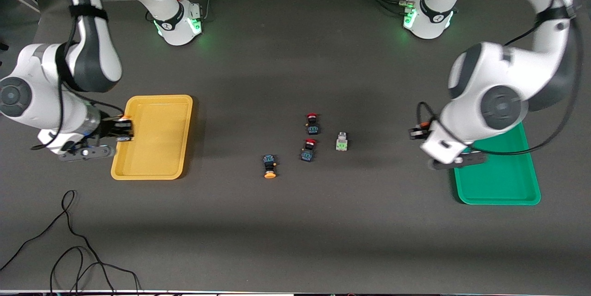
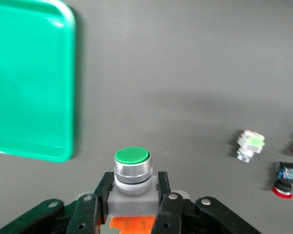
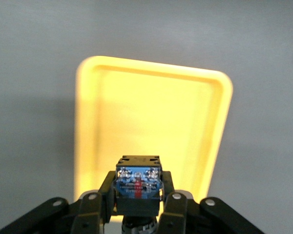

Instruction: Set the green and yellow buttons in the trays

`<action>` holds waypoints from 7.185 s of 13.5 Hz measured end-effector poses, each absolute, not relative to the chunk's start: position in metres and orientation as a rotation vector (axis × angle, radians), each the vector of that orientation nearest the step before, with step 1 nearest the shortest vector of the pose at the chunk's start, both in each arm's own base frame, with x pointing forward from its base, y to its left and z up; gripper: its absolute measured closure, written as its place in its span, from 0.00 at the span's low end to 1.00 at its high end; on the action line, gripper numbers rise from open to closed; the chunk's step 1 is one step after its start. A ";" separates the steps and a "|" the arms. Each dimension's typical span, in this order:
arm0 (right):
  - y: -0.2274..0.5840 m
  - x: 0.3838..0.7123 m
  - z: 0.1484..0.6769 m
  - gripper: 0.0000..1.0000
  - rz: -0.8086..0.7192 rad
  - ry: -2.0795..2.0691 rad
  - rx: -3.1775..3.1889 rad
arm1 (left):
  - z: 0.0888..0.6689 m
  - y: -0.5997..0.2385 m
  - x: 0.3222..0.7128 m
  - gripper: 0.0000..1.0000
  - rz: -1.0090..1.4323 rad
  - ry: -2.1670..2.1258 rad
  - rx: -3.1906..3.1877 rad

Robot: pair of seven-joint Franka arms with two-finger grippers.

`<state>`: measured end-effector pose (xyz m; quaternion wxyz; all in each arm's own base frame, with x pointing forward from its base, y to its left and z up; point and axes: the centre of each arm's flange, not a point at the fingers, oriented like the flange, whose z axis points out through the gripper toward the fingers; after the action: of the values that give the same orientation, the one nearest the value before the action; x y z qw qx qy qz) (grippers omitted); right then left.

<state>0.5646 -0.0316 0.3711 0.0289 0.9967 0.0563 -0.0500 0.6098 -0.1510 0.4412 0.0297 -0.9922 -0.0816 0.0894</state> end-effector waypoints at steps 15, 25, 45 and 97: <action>-0.083 0.593 0.280 0.00 -0.137 0.333 3.160 | 0.261 0.165 0.622 0.59 0.267 -0.263 -3.076; 0.245 0.622 0.412 0.00 -0.178 0.073 3.118 | 0.207 0.179 0.617 0.19 0.334 -0.223 -3.101; 0.382 0.605 0.172 0.56 0.154 -0.033 3.152 | 0.334 -0.279 0.619 0.04 0.403 -0.264 -3.258; 0.038 0.616 0.513 0.00 -0.328 0.302 3.133 | 0.312 0.032 0.643 0.59 0.196 0.002 -3.086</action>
<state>0.6157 0.0380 0.5133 -0.0117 0.9899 0.0955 -0.1038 0.6426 0.0320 0.3121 0.0245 -0.9977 0.0006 0.0634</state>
